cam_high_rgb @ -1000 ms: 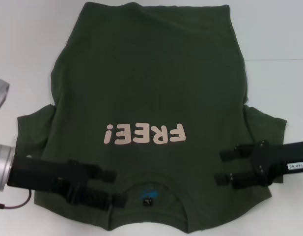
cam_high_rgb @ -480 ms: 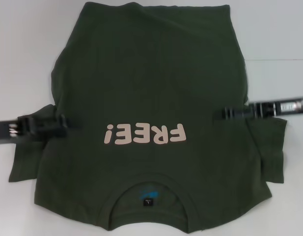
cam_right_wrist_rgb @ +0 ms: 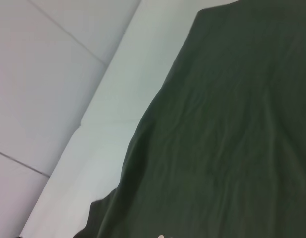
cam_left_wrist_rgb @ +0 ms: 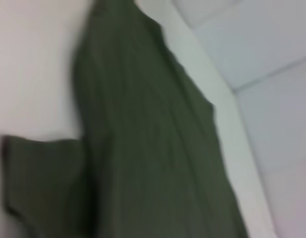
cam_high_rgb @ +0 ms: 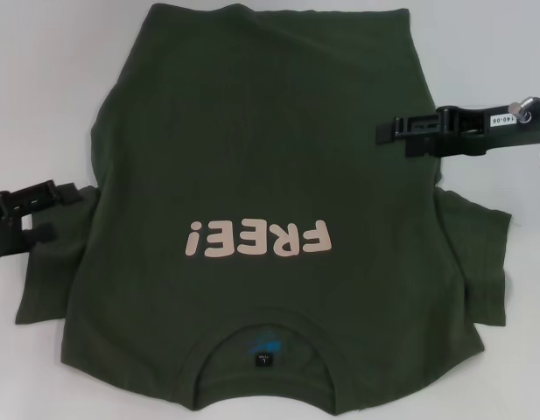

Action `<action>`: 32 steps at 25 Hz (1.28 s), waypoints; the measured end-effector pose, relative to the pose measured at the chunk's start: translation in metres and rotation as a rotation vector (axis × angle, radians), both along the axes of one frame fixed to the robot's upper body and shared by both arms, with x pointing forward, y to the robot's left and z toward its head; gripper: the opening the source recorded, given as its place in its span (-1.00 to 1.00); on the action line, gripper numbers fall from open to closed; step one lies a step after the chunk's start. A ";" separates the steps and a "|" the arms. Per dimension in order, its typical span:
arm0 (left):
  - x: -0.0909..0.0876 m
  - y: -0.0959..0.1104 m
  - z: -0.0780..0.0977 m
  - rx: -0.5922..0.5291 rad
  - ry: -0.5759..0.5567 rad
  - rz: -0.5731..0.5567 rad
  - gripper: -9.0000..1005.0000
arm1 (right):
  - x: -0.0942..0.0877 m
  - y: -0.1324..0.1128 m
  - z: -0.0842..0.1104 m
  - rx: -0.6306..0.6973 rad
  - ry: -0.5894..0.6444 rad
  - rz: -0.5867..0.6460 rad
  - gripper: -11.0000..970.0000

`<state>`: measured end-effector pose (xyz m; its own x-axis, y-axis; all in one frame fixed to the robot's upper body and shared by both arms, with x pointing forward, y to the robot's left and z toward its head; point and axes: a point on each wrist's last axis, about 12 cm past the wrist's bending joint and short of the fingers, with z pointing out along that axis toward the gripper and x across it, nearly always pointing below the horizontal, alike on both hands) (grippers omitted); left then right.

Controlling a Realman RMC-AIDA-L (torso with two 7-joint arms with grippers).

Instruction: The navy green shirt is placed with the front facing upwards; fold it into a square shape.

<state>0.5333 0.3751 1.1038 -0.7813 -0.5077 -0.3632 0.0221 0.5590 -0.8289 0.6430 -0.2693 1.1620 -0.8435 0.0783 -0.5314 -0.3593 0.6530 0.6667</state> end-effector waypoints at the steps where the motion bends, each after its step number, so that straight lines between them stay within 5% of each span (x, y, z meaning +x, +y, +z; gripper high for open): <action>1: 0.000 0.001 -0.002 0.006 0.006 0.014 0.86 | 0.001 0.000 0.000 0.001 0.002 -0.005 0.76; 17: 0.010 0.014 -0.030 0.171 -0.025 0.157 0.85 | -0.001 -0.004 -0.001 0.008 0.020 -0.024 0.76; 32: 0.012 0.005 -0.043 0.213 0.013 0.128 0.72 | 0.000 -0.005 -0.001 0.012 0.024 -0.034 0.76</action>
<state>0.5451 0.3805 1.0606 -0.7208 -0.5161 -0.4627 -0.0706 0.7187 -0.6917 0.6426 -0.2740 1.1608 -0.8529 0.1137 -0.5095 -0.3203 0.6567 0.6827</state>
